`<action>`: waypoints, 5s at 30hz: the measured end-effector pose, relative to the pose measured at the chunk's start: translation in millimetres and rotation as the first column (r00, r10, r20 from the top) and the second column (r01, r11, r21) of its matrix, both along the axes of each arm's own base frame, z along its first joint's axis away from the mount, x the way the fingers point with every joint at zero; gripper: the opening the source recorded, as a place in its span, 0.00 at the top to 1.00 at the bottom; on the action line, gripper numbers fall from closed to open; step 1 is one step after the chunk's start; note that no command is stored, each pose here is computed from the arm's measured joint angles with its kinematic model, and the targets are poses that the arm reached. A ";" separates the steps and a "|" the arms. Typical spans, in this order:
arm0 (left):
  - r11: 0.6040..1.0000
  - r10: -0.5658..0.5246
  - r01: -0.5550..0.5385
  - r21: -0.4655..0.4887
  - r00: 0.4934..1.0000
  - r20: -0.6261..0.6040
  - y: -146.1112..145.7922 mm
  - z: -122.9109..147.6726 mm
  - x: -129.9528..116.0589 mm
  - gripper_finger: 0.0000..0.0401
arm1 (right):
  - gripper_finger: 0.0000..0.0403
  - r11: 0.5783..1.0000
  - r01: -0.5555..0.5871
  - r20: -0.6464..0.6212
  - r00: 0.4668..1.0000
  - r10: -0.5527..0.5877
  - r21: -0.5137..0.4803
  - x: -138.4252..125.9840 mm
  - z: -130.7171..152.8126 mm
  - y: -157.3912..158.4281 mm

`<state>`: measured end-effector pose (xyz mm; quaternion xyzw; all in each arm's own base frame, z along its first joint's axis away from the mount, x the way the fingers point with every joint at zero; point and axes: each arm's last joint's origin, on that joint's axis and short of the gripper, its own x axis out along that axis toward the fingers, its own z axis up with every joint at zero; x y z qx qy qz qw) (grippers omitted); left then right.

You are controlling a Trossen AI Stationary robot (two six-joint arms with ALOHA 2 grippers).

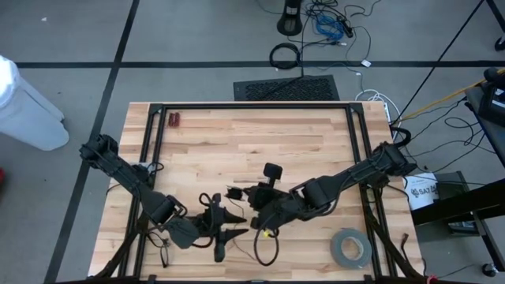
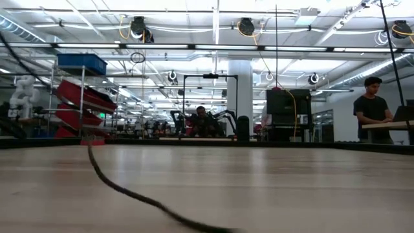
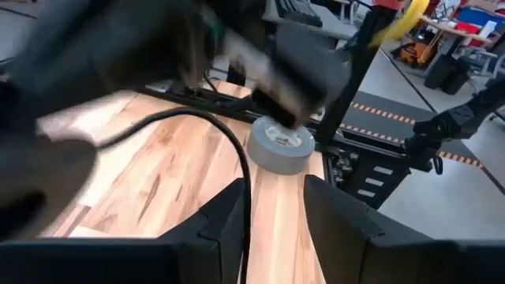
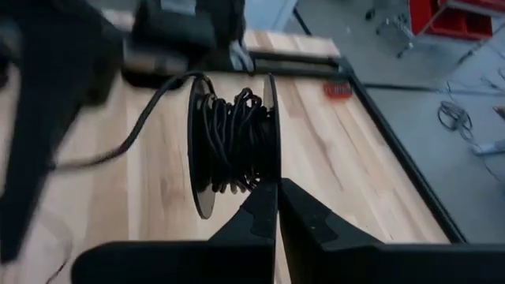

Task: Coil cords
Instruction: Coil the black wire on the spool

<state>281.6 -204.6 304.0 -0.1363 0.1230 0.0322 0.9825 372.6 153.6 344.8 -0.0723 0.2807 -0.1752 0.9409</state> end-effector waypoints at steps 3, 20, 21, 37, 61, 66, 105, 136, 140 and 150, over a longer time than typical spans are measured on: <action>1.000 0.000 0.000 0.002 1.000 -0.002 0.0 -0.2 -0.1 0.66 | 1.00 1.000 -0.021 0.053 0.998 0.021 0.000 -2.1 12.0 -0.9; 0.998 0.031 -0.033 0.058 0.999 0.038 4.1 4.0 3.6 0.63 | 1.00 0.980 -0.170 0.163 0.975 0.152 0.102 -12.2 41.6 -1.5; 0.998 0.028 -0.030 0.053 0.999 0.044 3.1 4.7 3.0 0.62 | 1.00 0.980 -0.169 0.165 0.975 0.150 0.105 -12.1 41.6 -1.6; 0.993 -0.113 0.111 0.041 0.993 0.047 -32.1 5.2 -25.0 0.61 | 1.00 0.974 -0.169 0.151 0.978 0.146 0.150 -17.7 38.5 8.2; 0.921 0.133 -0.167 0.352 0.984 0.119 -62.4 4.5 -76.9 0.61 | 1.00 0.968 -0.211 0.177 0.967 0.186 0.135 -32.8 39.9 38.3; 0.866 0.139 -0.179 0.466 0.983 0.118 -57.8 7.8 -72.0 0.61 | 1.00 0.973 -0.213 0.181 0.964 0.193 0.094 -40.5 40.3 50.0; 0.845 0.036 -0.111 0.523 0.988 0.152 -33.0 22.7 -32.3 0.99 | 1.00 0.971 -0.236 0.207 0.953 0.222 0.043 -43.8 40.7 64.1; 0.739 -0.184 0.076 0.669 0.979 0.092 -40.9 38.6 -65.9 1.00 | 0.74 0.985 -0.103 0.179 0.981 0.077 0.140 -62.2 -30.9 143.3; 0.720 -0.201 0.085 0.689 0.975 0.090 -41.0 39.6 -66.4 1.00 | 0.74 0.987 -0.076 0.184 0.982 0.049 0.143 -34.9 -75.4 158.4; 0.718 -0.143 0.019 0.695 0.982 0.120 -32.2 54.6 -78.4 1.00 | 0.74 0.967 -0.136 0.346 0.937 0.054 0.217 25.6 -156.2 178.3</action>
